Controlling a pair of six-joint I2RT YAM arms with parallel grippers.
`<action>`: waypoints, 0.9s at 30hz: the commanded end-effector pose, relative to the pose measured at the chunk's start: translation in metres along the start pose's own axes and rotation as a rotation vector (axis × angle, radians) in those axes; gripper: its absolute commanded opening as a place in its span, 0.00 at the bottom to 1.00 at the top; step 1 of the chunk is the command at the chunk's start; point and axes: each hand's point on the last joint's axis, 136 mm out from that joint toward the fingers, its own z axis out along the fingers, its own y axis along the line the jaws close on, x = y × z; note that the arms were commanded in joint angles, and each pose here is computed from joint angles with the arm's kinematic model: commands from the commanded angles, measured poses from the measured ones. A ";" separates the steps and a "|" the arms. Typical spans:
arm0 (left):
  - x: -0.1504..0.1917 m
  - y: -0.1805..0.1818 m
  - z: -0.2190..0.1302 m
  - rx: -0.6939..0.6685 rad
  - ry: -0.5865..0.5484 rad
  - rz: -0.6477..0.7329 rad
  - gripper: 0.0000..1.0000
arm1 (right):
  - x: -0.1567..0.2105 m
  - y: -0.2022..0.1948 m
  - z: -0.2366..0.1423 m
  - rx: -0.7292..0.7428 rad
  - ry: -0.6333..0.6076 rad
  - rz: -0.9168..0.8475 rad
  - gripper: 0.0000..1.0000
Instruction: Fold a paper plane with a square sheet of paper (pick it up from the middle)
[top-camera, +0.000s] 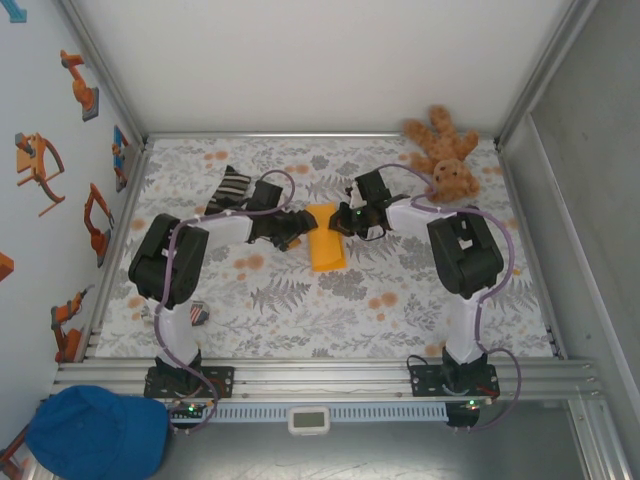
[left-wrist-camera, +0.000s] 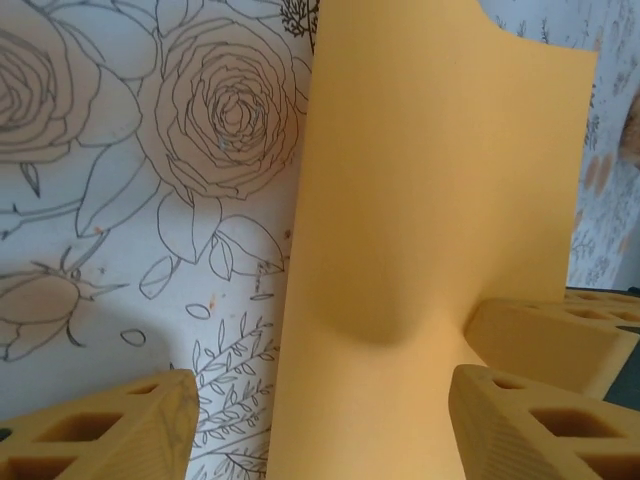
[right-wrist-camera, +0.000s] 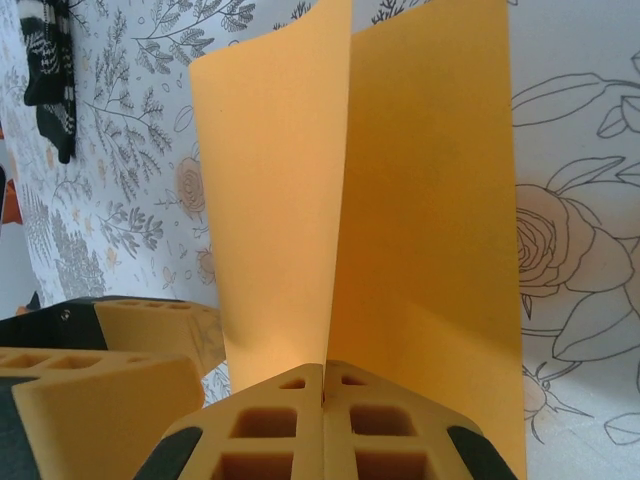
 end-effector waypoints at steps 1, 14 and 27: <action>0.000 -0.002 0.005 -0.019 0.029 0.001 0.63 | -0.005 0.004 0.000 -0.017 0.007 -0.019 0.00; 0.012 0.013 0.021 -0.100 0.092 0.015 0.55 | -0.006 0.005 0.006 -0.042 0.023 -0.013 0.00; 0.014 -0.003 0.015 -0.083 0.113 0.075 0.54 | -0.007 0.000 0.006 -0.028 0.015 -0.005 0.00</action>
